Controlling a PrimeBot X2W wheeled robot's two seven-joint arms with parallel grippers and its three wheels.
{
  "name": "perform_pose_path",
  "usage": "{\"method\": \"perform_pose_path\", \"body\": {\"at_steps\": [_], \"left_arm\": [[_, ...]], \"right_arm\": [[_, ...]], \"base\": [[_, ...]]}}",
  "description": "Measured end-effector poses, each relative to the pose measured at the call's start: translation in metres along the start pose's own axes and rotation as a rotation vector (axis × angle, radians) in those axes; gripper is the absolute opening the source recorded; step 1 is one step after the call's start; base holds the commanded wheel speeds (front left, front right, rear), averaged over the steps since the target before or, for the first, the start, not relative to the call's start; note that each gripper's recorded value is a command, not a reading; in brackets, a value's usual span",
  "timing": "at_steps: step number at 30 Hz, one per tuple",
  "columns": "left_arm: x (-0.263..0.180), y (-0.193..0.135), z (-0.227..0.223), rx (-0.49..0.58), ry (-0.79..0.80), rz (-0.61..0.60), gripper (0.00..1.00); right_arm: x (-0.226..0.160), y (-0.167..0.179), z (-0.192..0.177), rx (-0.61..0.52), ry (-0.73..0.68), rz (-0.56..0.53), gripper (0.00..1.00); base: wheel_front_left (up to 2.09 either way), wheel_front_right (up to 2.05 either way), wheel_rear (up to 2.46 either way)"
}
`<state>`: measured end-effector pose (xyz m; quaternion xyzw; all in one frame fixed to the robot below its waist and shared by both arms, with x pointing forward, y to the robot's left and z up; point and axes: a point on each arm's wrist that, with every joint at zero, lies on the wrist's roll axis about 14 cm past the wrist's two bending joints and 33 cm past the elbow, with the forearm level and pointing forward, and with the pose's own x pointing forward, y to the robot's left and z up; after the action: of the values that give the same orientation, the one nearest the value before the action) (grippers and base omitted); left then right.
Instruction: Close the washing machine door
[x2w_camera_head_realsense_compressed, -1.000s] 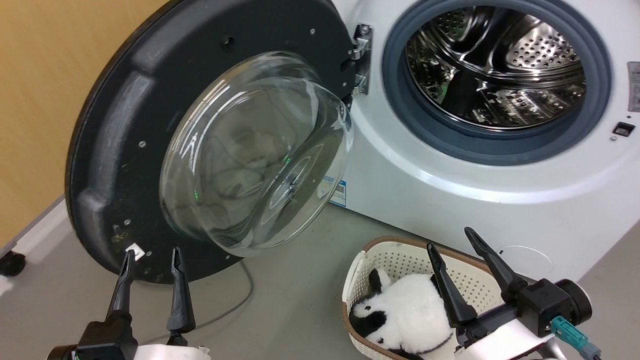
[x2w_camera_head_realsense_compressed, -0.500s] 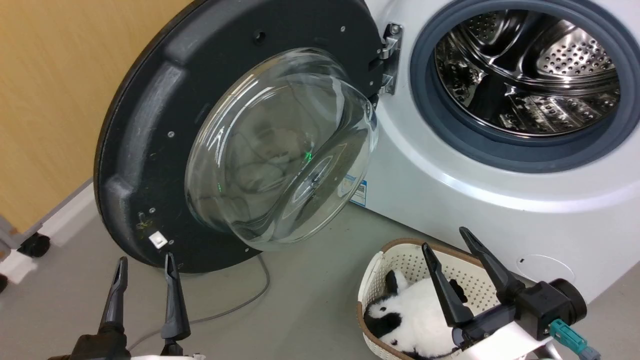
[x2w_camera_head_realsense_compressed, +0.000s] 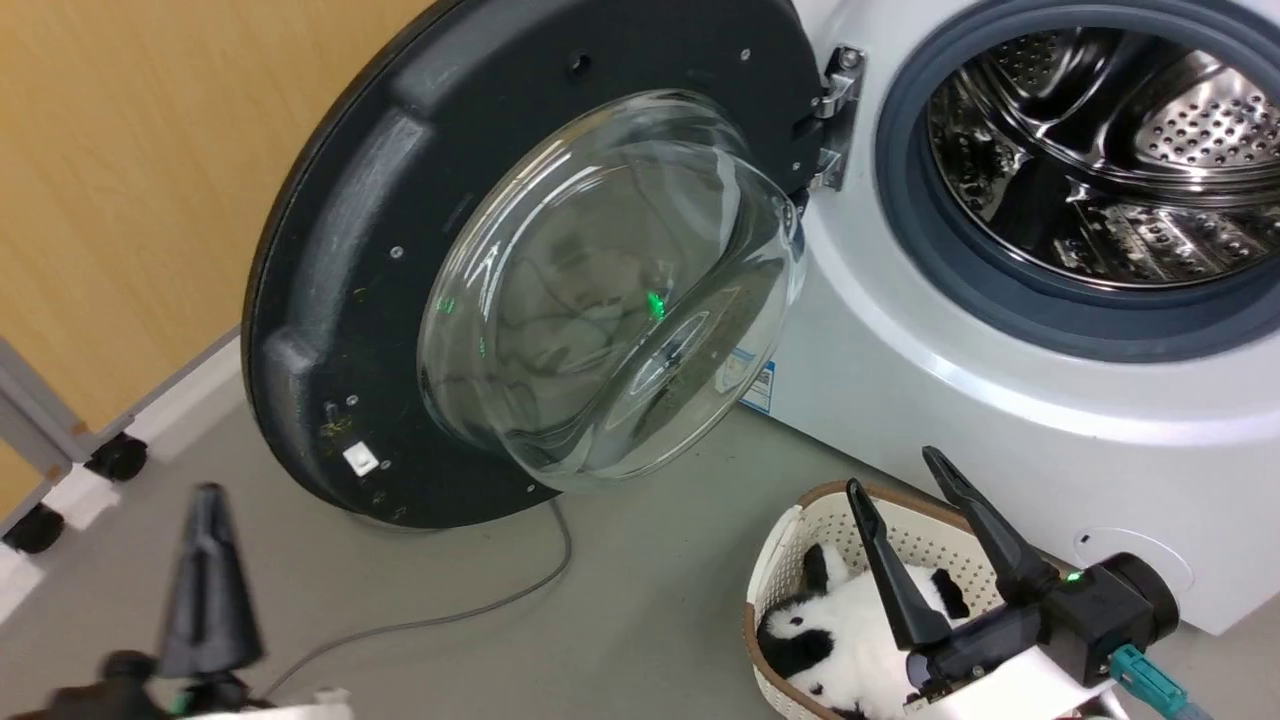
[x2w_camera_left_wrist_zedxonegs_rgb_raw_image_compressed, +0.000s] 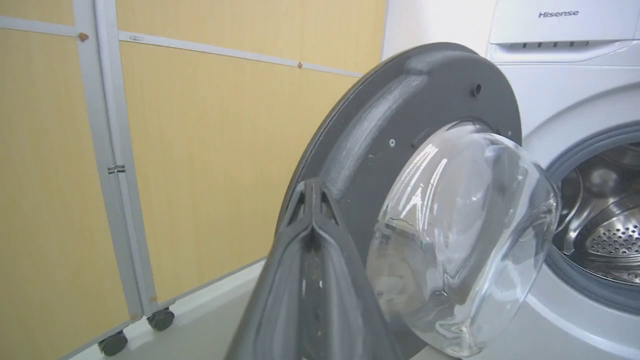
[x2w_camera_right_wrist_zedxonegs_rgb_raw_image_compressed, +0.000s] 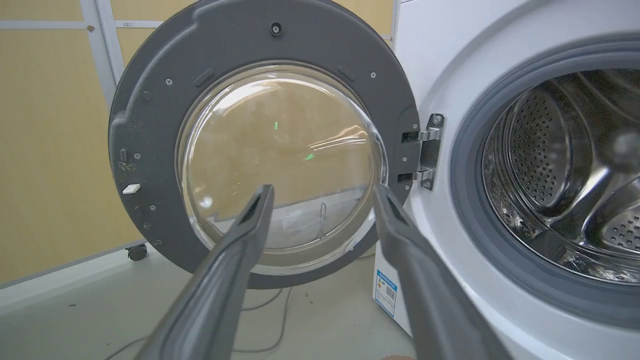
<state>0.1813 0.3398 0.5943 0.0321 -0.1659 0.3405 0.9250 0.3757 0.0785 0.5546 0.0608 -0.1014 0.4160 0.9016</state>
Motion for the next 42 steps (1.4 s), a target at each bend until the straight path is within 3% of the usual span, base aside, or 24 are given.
{"method": "perform_pose_path", "body": {"at_steps": [9,15,20,28,36,42], "left_arm": [[0.042,0.039,0.042,0.075,-0.153,-0.001,0.0],[0.081,0.067,0.036,-0.017,-0.11,0.012,0.0],[0.121,0.095,0.03,-0.162,-0.018,0.067,0.0],[0.159,0.106,-0.022,-0.574,0.232,0.159,0.0],[0.151,0.068,-0.084,-0.915,0.547,0.13,0.0],[0.14,0.034,-0.096,-1.051,0.695,0.018,0.0]], "right_arm": [[-0.001,-0.01,-0.005,0.011,-0.003,-0.02,1.0],[-0.006,-0.025,-0.009,-0.004,0.005,-0.056,1.0],[-0.01,-0.035,-0.011,-0.01,0.007,-0.083,1.0],[-0.017,-0.047,-0.02,-0.011,0.031,-0.108,1.0],[-0.019,-0.053,-0.024,-0.005,0.037,-0.121,1.0],[-0.021,-0.054,-0.024,-0.007,0.039,-0.126,1.0]], "base": [[0.0,0.0,0.0],[0.0,0.0,0.0],[0.0,0.0,0.0],[0.0,0.0,0.0],[0.0,0.0,0.0],[0.0,0.0,0.0]]}}
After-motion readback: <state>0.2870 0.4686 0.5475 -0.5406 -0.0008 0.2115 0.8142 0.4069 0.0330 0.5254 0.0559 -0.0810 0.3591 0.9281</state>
